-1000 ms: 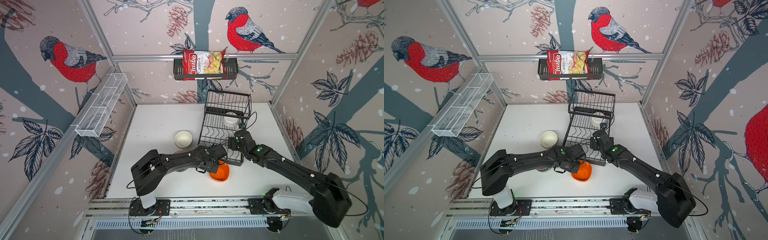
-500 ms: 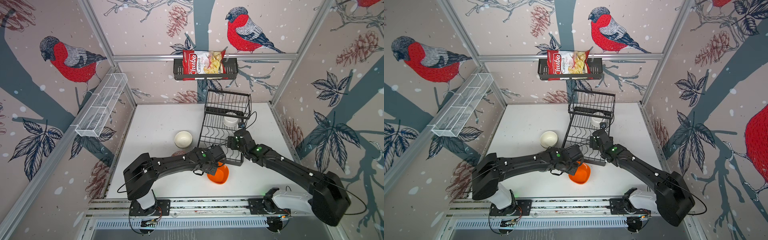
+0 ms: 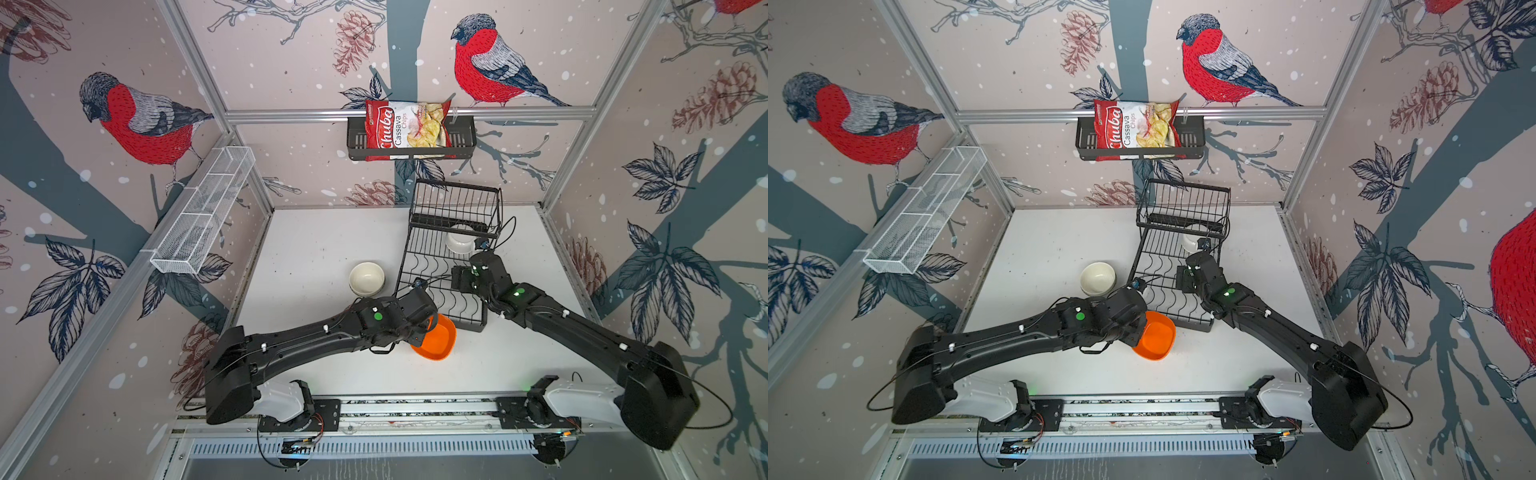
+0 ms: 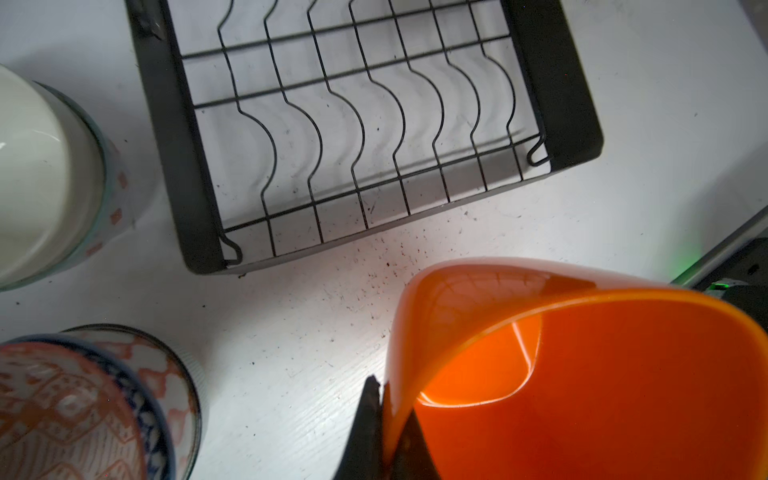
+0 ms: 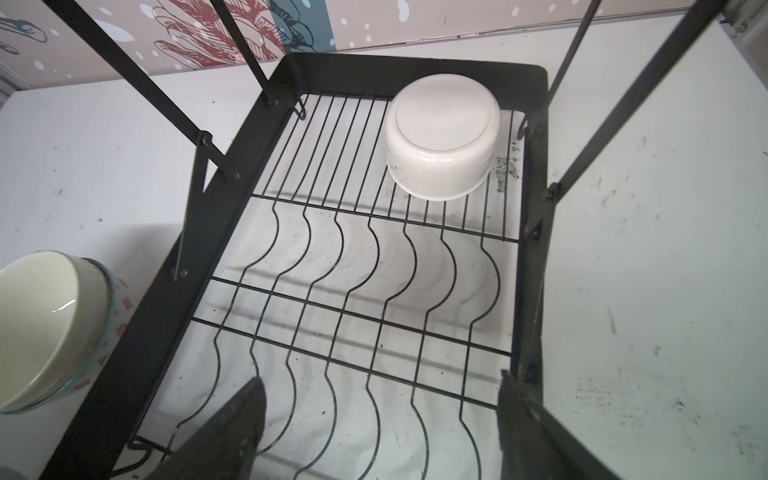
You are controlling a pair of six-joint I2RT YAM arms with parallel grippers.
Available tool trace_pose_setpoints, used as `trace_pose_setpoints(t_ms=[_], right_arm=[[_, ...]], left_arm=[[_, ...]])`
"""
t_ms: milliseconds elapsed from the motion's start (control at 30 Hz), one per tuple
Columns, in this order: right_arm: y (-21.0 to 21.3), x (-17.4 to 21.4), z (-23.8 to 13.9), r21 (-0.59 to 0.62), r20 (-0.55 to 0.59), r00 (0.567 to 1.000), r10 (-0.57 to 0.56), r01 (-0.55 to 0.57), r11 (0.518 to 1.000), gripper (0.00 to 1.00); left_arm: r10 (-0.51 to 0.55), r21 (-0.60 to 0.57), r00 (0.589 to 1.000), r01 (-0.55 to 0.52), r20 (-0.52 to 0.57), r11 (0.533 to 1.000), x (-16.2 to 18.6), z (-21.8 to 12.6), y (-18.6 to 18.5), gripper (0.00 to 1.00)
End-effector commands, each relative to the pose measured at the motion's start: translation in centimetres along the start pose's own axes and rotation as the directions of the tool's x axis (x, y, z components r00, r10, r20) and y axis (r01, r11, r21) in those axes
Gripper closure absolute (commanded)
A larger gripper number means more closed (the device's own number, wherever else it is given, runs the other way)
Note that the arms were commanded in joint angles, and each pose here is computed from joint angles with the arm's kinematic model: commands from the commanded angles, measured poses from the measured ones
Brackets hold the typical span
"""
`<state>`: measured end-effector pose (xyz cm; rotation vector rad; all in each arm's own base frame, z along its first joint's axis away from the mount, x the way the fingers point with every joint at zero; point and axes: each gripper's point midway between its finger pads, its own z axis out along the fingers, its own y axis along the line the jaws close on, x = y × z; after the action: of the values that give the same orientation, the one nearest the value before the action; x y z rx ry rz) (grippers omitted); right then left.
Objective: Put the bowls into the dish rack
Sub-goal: 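Close the left gripper on the orange bowl rim and lift it, then carry orange bowl toward rack with left gripper while right gripper approaches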
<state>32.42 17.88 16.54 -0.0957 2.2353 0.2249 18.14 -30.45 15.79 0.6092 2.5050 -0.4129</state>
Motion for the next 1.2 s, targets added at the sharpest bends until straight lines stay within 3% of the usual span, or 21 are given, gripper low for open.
trace_pose_setpoints(t_ms=[0, 133, 533, 867, 1167], right_arm=[[0.7, -0.7, -0.1, -0.037, 0.008, 1.000, -0.009, 0.009, 0.999, 0.13], [0.9, -1.2, -0.2, -0.056, 0.010, 1.000, -0.008, 0.008, 0.998, 0.13], [1.6, -1.2, 0.8, -0.095, -0.022, 0.999, -0.027, 0.025, 0.995, 0.13], [2.8, -3.5, 0.1, -0.212, -0.001, 1.000, -0.008, 0.007, 0.977, 0.12], [3.5, -6.3, -2.9, -0.405, 0.039, 0.997, 0.061, -0.041, 0.913, 0.11]], left_arm=[[-0.035, 0.008, 0.987, 0.034, 0.154, 0.999, -2.9, -1.3, 0.1, 1.00], [-0.072, 0.042, 0.970, 0.064, 0.232, 0.997, -4.8, -2.5, 0.8, 1.00], [-0.138, 0.129, 0.936, 0.101, 0.324, 0.987, -7.1, -3.2, 3.0, 1.00], [-0.209, 0.237, 0.903, 0.124, 0.375, 0.963, -11.0, -2.6, 6.1, 1.00], [-0.246, 0.315, 0.900, 0.131, 0.360, 0.940, -12.7, -0.7, 7.8, 1.00]])
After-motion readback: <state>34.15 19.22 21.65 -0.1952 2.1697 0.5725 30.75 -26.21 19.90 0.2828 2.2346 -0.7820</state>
